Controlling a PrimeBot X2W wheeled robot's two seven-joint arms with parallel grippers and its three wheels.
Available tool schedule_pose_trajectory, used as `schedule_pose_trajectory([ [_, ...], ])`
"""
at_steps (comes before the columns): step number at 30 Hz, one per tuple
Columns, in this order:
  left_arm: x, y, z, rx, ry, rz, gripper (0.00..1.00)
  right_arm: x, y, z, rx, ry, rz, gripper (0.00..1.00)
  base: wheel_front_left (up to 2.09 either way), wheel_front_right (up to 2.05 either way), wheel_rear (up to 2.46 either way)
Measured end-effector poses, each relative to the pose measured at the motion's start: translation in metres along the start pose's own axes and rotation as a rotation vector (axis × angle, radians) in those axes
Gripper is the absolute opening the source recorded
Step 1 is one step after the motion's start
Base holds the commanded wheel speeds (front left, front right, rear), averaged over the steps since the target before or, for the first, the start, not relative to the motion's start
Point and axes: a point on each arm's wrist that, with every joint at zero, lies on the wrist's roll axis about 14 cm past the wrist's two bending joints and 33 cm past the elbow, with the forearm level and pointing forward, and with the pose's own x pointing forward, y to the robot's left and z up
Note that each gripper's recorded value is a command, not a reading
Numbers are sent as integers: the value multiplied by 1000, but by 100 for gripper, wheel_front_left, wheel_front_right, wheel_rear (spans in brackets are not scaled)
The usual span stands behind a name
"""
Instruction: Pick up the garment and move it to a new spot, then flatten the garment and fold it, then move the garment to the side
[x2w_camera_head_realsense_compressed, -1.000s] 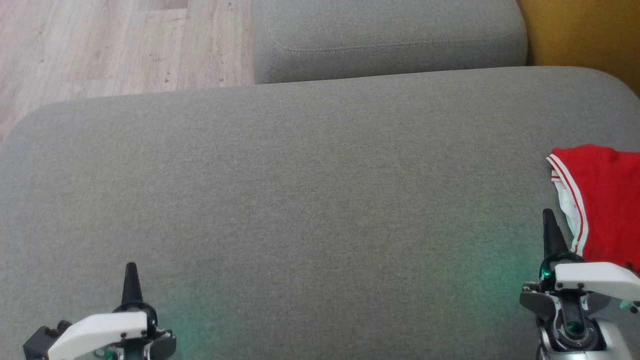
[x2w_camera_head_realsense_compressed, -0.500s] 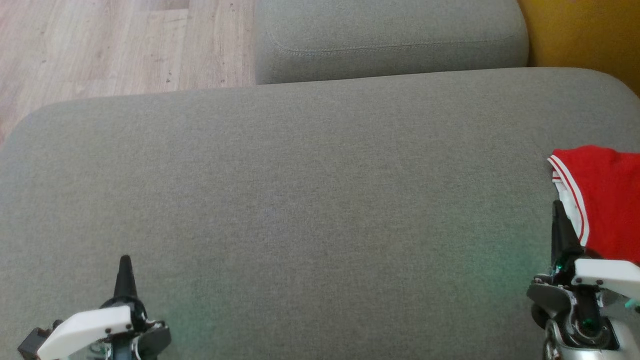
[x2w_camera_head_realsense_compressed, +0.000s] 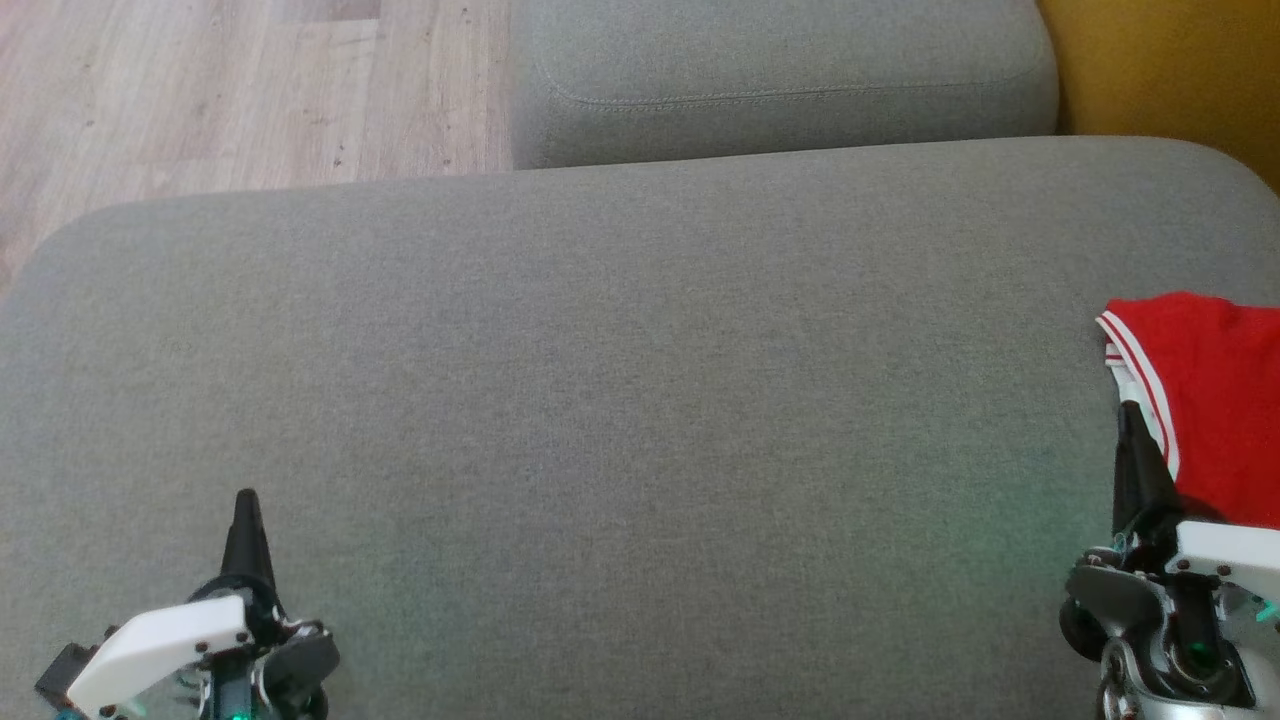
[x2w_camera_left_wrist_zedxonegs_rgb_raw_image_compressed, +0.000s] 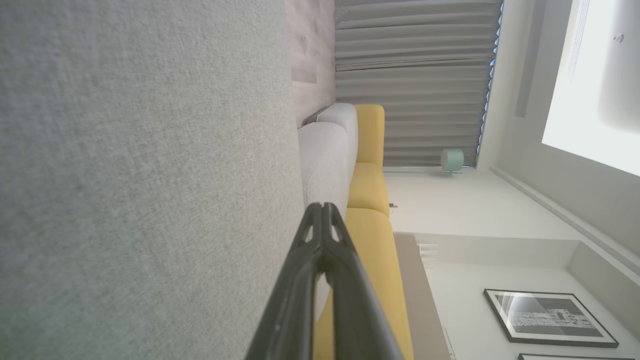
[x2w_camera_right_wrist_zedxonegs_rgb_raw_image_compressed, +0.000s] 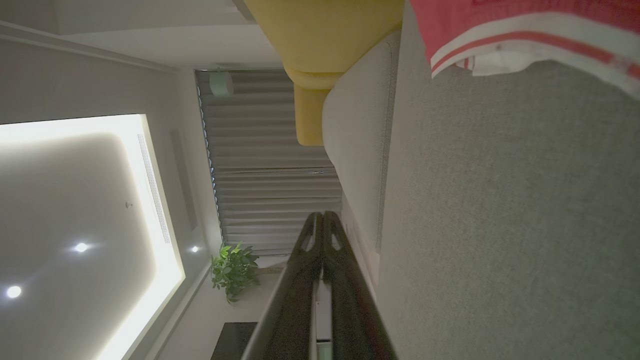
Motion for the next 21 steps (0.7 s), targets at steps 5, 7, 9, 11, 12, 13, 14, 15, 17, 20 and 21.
schedule_pose_trajectory([
  [5, 0, 0, 0, 0, 0, 0, 0, 0, 0, 0, 0, 0, 0, 0, 0, 0, 0],
  [7, 0, 0, 0, 0, 0, 0, 0, 0, 0, 0, 0, 0, 0, 0, 0, 0, 0],
  [9, 0, 0, 0, 0, 0, 0, 0, 0, 0, 0, 0, 0, 0, 0, 0, 0, 0],
  [11, 0, 0, 0, 0, 0, 0, 0, 0, 0, 0, 0, 0, 0, 0, 0, 0, 0],
  [12, 0, 0, 0, 0, 0, 0, 0, 0, 0, 0, 0, 0, 0, 0, 0, 0, 0],
  [13, 0, 0, 0, 0, 0, 0, 0, 0, 0, 0, 0, 0, 0, 0, 0, 0, 0],
  [14, 0, 0, 0, 0, 0, 0, 0, 0, 0, 0, 0, 0, 0, 0, 0, 0, 0],
  [15, 0, 0, 0, 0, 0, 0, 0, 0, 0, 0, 0, 0, 0, 0, 0, 0, 0],
  [17, 0, 0, 0, 0, 0, 0, 0, 0, 0, 0, 0, 0, 0, 0, 0, 0, 0],
  [20, 0, 0, 0, 0, 0, 0, 0, 0, 0, 0, 0, 0, 0, 0, 0, 0, 0],
  [21, 0, 0, 0, 0, 0, 0, 0, 0, 0, 0, 0, 0, 0, 0, 0, 0, 0],
])
